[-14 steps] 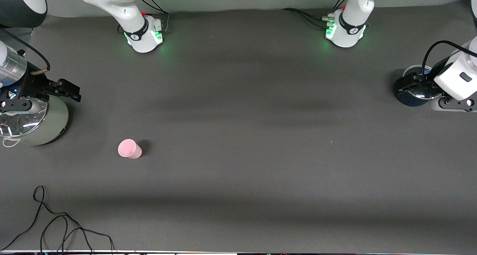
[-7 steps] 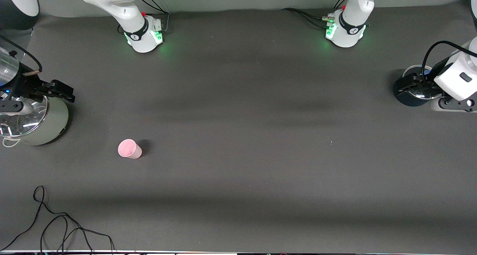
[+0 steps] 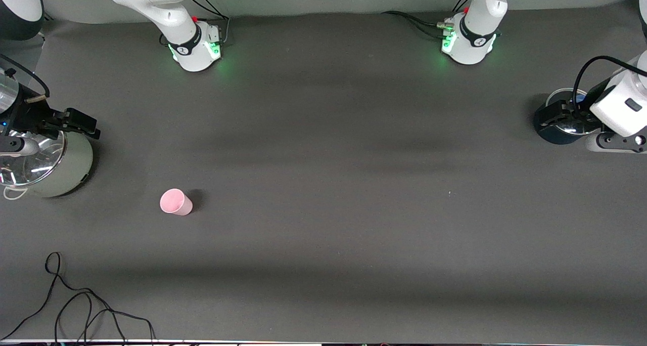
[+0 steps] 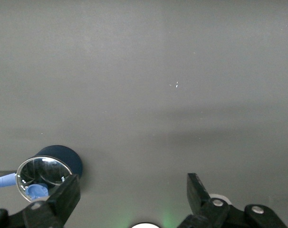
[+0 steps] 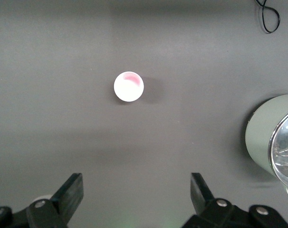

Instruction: Transfer pink cup from left to right arm

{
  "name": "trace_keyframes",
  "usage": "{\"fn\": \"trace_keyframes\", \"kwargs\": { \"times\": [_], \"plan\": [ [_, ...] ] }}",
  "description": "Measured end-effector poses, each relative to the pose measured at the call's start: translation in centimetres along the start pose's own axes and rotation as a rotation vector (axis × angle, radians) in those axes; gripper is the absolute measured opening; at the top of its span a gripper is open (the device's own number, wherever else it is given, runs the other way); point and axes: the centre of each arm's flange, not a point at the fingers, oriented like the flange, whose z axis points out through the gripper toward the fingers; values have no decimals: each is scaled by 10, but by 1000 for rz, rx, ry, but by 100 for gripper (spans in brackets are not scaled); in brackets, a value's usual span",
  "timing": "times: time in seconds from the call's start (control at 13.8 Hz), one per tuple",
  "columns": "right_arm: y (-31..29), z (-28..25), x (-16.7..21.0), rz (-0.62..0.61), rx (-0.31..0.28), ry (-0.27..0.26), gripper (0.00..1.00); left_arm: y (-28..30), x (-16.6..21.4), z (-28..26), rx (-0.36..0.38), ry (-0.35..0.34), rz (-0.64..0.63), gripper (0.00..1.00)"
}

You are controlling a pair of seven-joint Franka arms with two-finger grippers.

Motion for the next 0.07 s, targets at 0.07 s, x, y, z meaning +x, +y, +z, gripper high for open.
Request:
{"fn": "trace_keyframes", "kwargs": {
  "times": [0.07],
  "plan": [
    [0,0,0,1,1,1,100,0,0,0,-1,1,0,100]
  ]
}}
